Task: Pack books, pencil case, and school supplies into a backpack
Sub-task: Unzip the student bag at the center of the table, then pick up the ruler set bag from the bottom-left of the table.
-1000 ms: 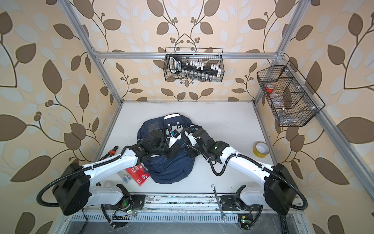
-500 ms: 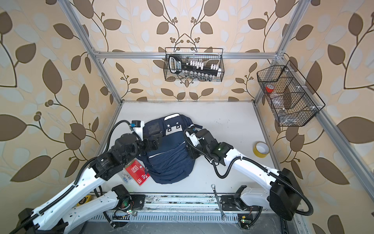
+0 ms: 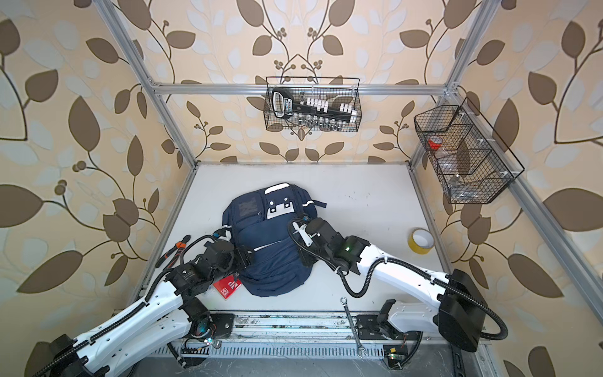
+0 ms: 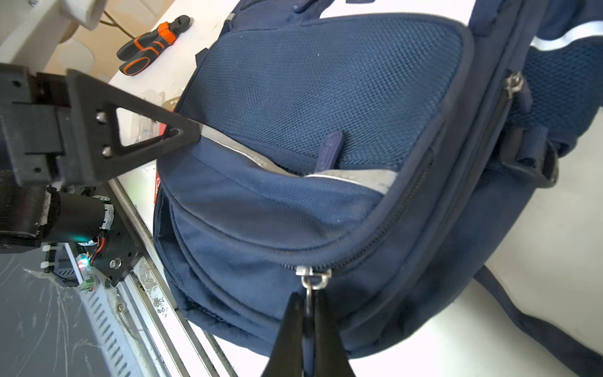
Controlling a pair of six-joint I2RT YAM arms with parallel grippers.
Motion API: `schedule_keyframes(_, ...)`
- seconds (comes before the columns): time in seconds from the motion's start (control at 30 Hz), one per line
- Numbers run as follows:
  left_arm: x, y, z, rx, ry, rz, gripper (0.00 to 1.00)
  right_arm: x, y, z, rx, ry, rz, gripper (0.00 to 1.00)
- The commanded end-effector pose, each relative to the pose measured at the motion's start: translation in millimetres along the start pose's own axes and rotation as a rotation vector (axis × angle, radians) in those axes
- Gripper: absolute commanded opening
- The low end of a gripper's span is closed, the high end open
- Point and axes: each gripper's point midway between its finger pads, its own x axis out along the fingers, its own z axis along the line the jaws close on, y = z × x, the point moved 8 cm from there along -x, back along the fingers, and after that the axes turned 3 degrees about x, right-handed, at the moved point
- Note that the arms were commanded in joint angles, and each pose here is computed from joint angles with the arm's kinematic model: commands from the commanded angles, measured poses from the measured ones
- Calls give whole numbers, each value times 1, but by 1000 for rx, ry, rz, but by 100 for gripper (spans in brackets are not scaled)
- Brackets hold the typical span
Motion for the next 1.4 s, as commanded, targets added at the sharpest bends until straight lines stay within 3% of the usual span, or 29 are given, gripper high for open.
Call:
schedule_keyframes(0.0,5,-15,-26,-89,219,-68,37,-5,8,14,-7,-5,25,0)
schedule_keyframes(0.03,7,-19,-35,-90,255,-66,23,-2,12,18,-10,0,34,0)
schedule_keyframes(0.07,9,-21,-43,-87,285,-48,15,-1,14,24,-16,-4,39,0)
schedule_keyframes(0.17,19,-26,-70,-94,404,6,0,3,18,38,-23,-7,46,0)
schedule_keyframes(0.53,7,-32,-122,-160,667,-62,0,52,15,65,-14,17,122,0)
schedule_keyframes(0.63,8,-26,-125,-169,678,-66,0,64,-4,72,-18,32,94,0)
schedule_keyframes(0.77,10,-27,-115,-186,623,-124,0,68,-23,47,49,61,72,0)
schedule_keyframes(0.8,8,-31,-114,-171,590,-146,0,64,-24,45,45,64,65,10)
schedule_keyframes(0.9,-19,-52,-115,1,426,-237,52,39,-24,56,-29,39,39,58)
schedule_keyframes(0.93,-33,-61,-111,72,296,-270,96,29,-24,62,-61,21,27,62)
schedule_keyframes(1.03,-70,-85,-83,202,-73,-363,99,8,-23,81,-116,-63,23,62)
schedule_keyframes(1.17,-114,-111,-51,284,-325,-438,99,16,-14,119,-220,-154,64,62)
schedule_keyframes(1.27,-127,-125,-29,195,-386,-435,99,58,2,149,-280,-204,133,66)
schedule_keyframes(1.37,-105,-133,4,-46,-353,-317,99,103,16,167,-328,-186,172,66)
